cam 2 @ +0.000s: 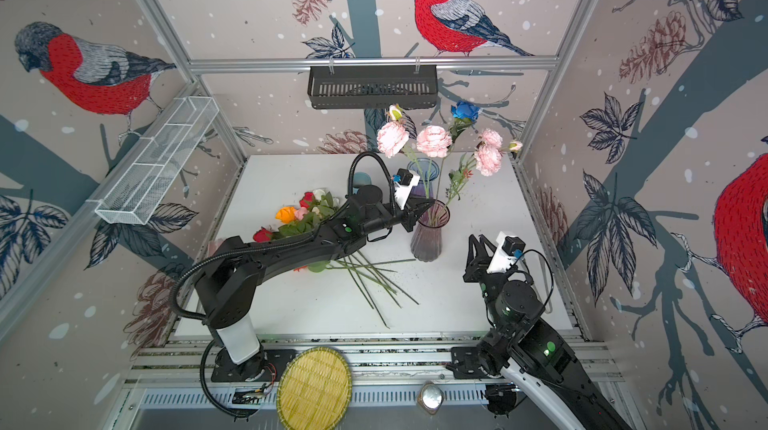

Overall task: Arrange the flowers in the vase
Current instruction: 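Carry the pink rose over the mauve vase and lower it in, then open the left gripper and draw it back while the right reaches toward the mauve vase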

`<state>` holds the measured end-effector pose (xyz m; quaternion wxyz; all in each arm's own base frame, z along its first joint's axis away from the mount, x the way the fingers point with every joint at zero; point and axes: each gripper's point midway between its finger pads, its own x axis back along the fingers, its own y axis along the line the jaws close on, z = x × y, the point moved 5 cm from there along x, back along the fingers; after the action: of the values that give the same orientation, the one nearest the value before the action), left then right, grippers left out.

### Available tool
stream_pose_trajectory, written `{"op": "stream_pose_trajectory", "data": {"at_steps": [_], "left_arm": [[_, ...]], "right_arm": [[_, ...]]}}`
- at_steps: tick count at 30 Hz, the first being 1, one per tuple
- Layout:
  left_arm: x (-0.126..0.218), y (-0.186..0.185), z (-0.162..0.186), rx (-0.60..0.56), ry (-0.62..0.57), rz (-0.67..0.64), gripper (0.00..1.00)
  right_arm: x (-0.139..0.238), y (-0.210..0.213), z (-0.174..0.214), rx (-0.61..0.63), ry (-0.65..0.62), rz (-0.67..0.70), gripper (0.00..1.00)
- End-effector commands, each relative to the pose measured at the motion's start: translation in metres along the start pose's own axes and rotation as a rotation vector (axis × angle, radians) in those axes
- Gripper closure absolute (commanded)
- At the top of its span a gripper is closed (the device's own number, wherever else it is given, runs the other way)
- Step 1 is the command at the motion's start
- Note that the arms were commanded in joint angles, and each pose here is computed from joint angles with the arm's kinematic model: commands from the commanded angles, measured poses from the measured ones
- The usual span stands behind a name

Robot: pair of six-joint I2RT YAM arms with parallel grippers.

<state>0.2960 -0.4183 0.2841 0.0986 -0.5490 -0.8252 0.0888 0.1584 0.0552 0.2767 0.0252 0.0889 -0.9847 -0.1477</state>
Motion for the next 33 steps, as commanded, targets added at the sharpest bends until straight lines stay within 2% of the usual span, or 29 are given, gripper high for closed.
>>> {"op": "stream_pose_trajectory", "data": {"at_steps": [1,9,15,19,24,26,29,33], "left_arm": [[0.001,-0.006,-0.013,0.003,-0.069,0.027,0.67],[0.022,-0.001,-0.014,0.006,-0.107,-0.056,0.55],[0.048,-0.002,-0.013,-0.002,-0.124,-0.101,0.55],[0.064,-0.004,-0.007,-0.017,-0.114,-0.119,0.55],[0.087,-0.004,0.012,-0.02,-0.102,-0.143,0.56],[0.101,-0.005,0.023,-0.016,-0.117,-0.143,0.56],[0.121,-0.004,0.041,-0.009,-0.13,-0.167,0.55],[0.138,0.001,0.069,0.003,-0.098,-0.201,0.56]], "right_arm": [[0.001,0.002,-0.005,0.0,-0.016,-0.01,0.7],[0.0,0.002,-0.005,-0.001,-0.015,-0.011,0.67],[-0.001,0.004,-0.003,0.006,-0.005,-0.016,0.63],[-0.006,0.011,0.002,0.026,0.03,-0.053,0.48],[-0.022,0.026,0.021,0.043,0.116,-0.122,0.17],[-0.029,0.031,0.03,0.029,0.137,-0.139,0.0],[-0.037,0.03,0.041,-0.017,0.125,-0.126,0.01],[-0.044,0.028,0.06,-0.007,0.065,-0.149,0.01]]}}
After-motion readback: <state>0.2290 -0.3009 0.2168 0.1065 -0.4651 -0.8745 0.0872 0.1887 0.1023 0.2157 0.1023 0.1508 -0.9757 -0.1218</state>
